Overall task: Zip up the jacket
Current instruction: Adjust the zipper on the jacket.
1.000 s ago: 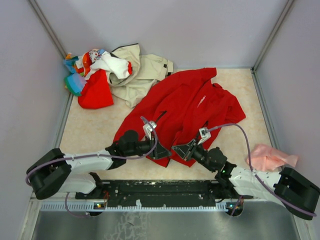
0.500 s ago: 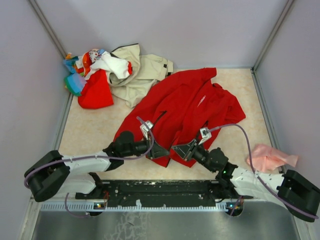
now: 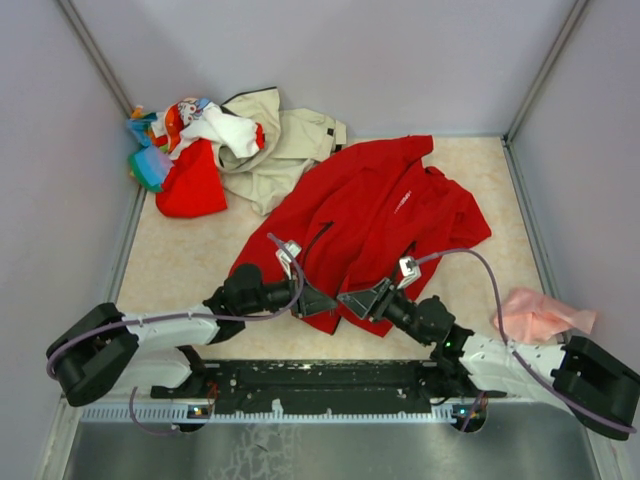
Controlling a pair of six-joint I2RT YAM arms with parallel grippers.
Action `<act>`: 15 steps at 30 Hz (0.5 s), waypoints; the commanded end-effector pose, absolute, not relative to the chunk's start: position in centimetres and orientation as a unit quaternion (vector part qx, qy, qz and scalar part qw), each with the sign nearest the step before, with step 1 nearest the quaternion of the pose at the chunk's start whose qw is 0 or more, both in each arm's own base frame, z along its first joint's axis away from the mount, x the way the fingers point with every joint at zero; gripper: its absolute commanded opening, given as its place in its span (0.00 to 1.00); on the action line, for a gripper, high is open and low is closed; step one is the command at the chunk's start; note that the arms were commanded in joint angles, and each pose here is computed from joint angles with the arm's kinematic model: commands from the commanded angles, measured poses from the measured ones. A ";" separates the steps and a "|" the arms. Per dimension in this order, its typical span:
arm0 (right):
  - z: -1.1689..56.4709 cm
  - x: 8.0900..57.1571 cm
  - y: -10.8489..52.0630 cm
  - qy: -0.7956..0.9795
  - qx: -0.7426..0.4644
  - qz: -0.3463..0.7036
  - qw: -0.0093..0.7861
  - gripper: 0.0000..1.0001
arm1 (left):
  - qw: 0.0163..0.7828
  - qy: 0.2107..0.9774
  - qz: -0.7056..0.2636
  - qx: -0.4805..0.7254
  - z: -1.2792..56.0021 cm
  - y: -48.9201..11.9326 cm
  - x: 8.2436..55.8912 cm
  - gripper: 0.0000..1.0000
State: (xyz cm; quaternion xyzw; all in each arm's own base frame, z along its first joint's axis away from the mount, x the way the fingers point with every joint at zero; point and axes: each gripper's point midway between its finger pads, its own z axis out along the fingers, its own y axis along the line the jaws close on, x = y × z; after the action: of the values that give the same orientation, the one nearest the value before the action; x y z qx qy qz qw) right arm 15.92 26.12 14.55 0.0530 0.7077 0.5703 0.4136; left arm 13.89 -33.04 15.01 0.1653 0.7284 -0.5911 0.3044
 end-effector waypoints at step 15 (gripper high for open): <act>14.6 16.2 27.2 0.701 0.103 0.596 0.379 0.54 | 0.336 0.668 -0.641 0.171 18.1 -32.5 13.0 0.00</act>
State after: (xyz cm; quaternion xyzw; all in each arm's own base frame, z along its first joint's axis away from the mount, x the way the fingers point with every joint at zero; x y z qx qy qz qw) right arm 16.04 26.64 12.62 0.0978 0.7291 0.5679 0.3692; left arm 13.42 -32.55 15.29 0.1617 0.7135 -0.6058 0.3126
